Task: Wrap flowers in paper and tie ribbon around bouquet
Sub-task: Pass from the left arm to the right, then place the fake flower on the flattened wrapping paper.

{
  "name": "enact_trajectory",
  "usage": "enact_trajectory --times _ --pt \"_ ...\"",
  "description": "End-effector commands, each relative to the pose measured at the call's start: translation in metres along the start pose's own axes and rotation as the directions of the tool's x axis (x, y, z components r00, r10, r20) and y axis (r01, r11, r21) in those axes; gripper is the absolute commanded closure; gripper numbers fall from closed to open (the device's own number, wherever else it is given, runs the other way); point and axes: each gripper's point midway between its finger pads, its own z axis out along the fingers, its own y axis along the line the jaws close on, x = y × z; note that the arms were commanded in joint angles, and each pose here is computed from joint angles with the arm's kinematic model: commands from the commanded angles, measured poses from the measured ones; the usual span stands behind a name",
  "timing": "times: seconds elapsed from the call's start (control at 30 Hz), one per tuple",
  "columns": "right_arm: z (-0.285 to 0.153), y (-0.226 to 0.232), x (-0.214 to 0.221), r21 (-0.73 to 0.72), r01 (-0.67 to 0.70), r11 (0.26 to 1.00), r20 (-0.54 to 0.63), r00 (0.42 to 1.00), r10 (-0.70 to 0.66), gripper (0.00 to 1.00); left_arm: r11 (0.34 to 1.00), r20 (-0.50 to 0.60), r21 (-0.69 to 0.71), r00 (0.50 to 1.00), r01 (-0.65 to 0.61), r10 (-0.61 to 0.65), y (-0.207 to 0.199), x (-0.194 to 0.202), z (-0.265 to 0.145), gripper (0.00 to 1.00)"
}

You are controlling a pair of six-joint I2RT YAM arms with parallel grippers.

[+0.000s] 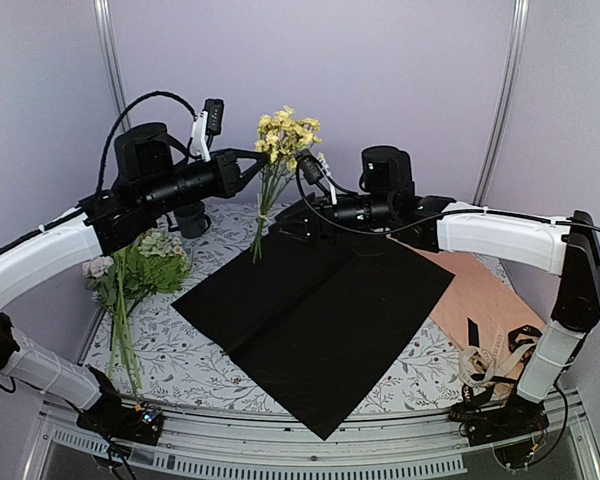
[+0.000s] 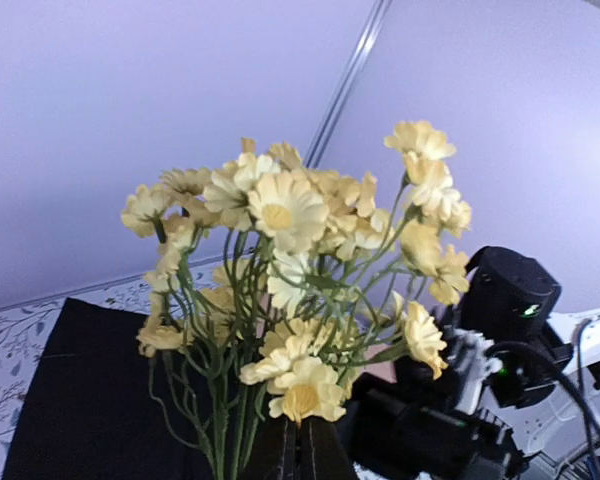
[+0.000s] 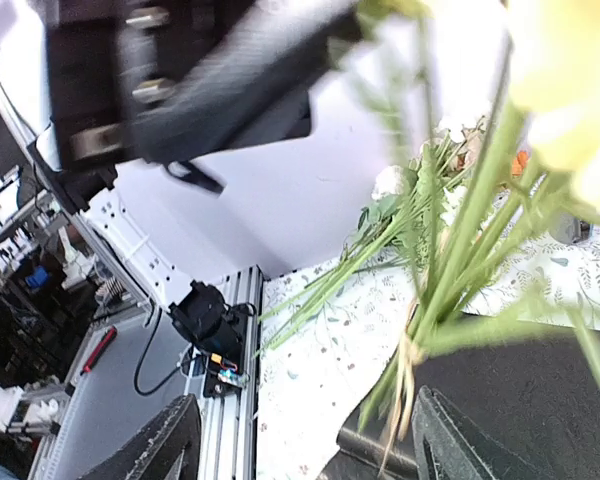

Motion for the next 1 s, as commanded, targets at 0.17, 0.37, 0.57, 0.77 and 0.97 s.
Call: enact_trajectory --times 0.17,0.37,0.57,0.77,0.97 --pt "0.012 -0.036 -0.021 0.05 -0.144 0.988 0.142 0.98 0.136 0.31 0.96 0.205 0.26 0.966 0.103 -0.159 -0.047 -0.027 -0.008 1.0" --pt "0.01 -0.035 -0.025 0.043 -0.146 0.988 0.163 0.977 0.137 0.84 0.966 0.174 0.224 0.97 0.129 -0.17 -0.038 -0.015 -0.001 1.0" --pt "-0.026 -0.081 0.004 0.205 -0.296 0.933 0.166 0.95 0.264 1.0 0.977 0.063 -0.152 0.988 0.149 -0.141 0.03 0.011 0.001 0.38" --pt "-0.072 -0.16 0.099 0.51 -0.474 0.718 0.142 0.869 0.473 1.0 0.837 -0.017 -0.524 0.981 0.155 -0.192 0.148 0.055 -0.054 0.2" --pt "-0.073 -0.2 0.162 0.585 -0.531 0.613 0.119 0.804 0.582 0.97 0.608 0.02 -0.774 0.967 0.176 -0.254 0.238 0.095 -0.133 0.2"
